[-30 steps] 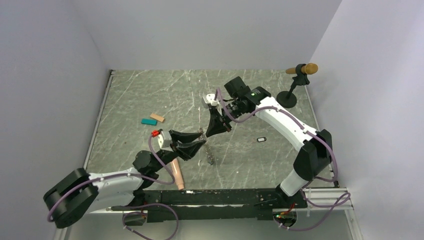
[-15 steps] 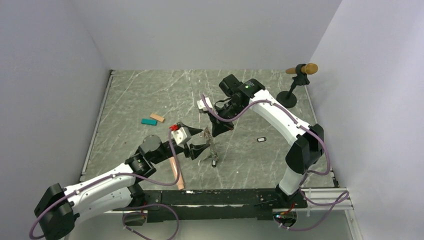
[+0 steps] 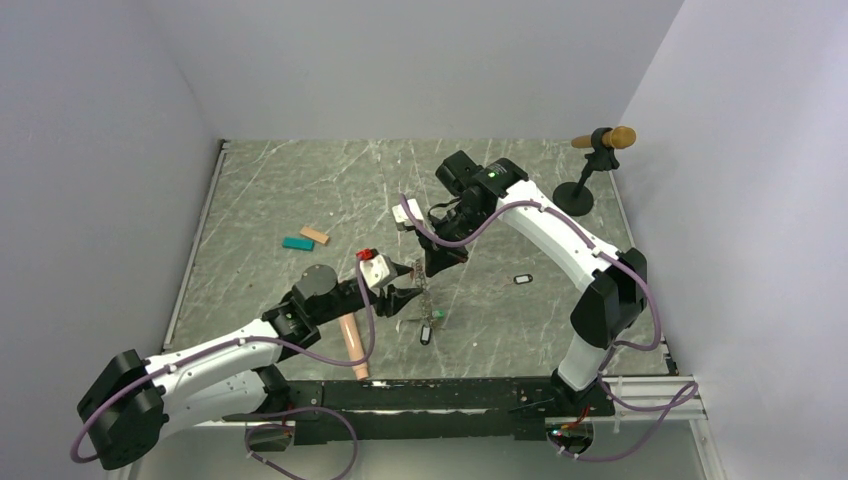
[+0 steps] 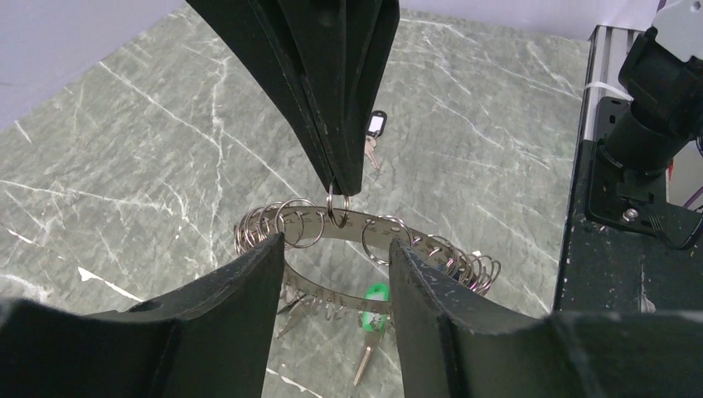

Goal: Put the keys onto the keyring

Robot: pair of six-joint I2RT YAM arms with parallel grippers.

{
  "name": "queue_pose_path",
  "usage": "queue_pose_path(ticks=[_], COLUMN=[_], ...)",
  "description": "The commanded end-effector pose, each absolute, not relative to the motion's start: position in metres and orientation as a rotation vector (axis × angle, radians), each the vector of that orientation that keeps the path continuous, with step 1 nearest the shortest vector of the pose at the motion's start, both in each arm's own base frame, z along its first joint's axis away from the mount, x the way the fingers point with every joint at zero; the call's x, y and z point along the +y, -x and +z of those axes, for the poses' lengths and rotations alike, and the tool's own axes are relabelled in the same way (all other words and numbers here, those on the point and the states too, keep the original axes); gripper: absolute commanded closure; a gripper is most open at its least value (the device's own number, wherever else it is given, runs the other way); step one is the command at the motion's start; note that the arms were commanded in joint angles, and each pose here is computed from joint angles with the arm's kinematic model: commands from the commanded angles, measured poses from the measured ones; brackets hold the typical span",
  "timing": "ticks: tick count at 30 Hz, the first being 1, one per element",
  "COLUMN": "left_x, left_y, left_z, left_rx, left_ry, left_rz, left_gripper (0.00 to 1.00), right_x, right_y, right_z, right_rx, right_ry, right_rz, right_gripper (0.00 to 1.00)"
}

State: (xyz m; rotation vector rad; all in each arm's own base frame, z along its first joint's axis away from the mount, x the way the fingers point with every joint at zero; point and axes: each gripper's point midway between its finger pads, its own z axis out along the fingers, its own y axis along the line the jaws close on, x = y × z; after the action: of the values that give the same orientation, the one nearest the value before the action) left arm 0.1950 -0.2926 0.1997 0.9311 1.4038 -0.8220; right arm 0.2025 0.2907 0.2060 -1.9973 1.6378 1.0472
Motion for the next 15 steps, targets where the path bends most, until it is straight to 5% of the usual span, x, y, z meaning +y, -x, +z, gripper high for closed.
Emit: queue_pose_path(ticks=[1, 15], left_x=[-0.3011, -0.3101], left_y=[-0.1957, -0.1979], left_z=[0.2315, 0.2405], left_rx=[1.307, 1.276], left_ry=[-0.904, -0.897], left_rz=[-0.859, -0.891], left_gripper=[0.47, 0.63], right_x=[0.2957, 0.2967], right_y=[-0.1969, -0.1924], right_z=[0.2209, 0.2201], right_rx=[1.562, 1.55], right_ry=[1.998, 2.006], right_rz=[1.072, 1.082], right_gripper=[1.0, 1.0])
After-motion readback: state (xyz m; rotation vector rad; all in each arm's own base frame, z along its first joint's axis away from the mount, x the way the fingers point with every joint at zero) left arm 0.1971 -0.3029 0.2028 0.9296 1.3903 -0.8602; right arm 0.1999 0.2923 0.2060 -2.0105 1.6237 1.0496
